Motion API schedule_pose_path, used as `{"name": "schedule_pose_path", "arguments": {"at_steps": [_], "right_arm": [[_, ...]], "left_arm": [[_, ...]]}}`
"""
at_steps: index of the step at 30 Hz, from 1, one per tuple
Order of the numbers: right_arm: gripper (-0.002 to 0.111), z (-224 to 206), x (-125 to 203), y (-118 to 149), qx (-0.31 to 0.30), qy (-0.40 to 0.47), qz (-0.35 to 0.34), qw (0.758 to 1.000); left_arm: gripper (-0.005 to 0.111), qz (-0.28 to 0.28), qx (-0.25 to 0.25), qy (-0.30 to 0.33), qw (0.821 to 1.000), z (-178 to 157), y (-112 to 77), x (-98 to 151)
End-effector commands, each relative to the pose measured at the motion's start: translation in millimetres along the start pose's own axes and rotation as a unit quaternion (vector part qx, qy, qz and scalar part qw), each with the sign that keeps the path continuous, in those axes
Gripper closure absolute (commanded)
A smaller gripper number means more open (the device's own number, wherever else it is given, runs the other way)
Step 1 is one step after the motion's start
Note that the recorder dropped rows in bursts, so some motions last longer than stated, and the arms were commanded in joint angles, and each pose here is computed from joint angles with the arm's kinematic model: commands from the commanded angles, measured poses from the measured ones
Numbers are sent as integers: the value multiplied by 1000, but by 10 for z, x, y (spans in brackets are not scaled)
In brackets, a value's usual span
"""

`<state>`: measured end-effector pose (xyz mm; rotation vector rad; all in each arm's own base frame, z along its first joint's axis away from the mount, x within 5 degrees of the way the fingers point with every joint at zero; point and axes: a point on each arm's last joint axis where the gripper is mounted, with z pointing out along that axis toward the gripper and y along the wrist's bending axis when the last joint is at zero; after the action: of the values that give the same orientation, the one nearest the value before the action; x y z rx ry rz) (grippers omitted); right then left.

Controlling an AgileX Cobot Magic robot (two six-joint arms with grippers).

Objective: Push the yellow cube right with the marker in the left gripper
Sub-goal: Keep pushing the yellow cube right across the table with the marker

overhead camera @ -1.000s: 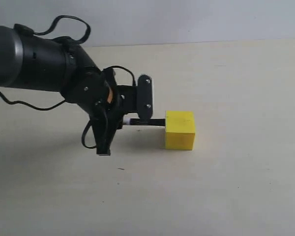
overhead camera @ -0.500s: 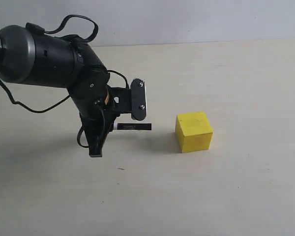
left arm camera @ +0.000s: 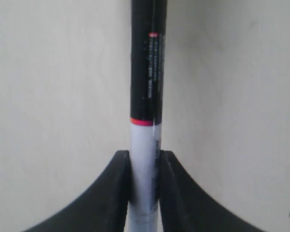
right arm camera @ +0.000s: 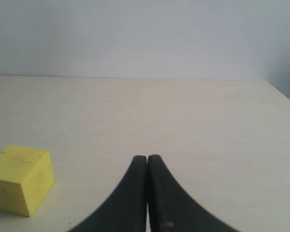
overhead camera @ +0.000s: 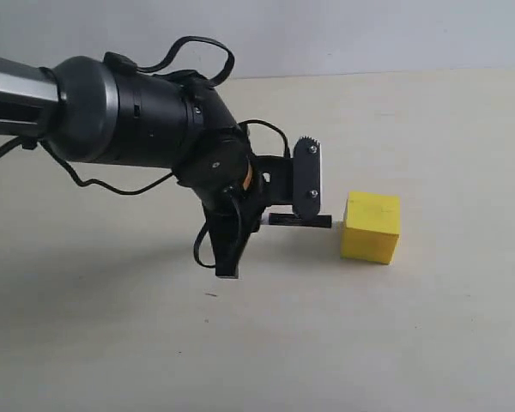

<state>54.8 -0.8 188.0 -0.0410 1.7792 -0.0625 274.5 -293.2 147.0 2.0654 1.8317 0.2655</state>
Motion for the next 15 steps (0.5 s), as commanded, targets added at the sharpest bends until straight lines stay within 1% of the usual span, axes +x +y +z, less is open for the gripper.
{"name": "schedule_pose_path", "arguments": {"at_steps": [1,3,5,9,10,12,15], "right_arm": [[108,0,3,-4,4,-7,-3,1000],[108,0,3,-4,4,-7,-3,1000],[108,0,3,-4,4,-7,-3,1000],[108,0,3,-4,4,-7,-3,1000],[108,0,3,-4,4,-7,-3,1000],[108,0,3,-4,4,-7,-3,1000],[108,0,3,-4,4,-7,-3,1000]], "left_arm": [[107,-9,21,51,998,6,32,152],[107,-9,20,50,999,16,31,149],[107,-6,8,29,1000,32,41,98],[107,5,-25,-50,998,15,-7,-183],[107,13,-27,-59,998,12,-34,-261],[107,32,-27,-57,997,-8,-68,-352],[107,37,-24,-28,999,-26,-43,-321]]}}
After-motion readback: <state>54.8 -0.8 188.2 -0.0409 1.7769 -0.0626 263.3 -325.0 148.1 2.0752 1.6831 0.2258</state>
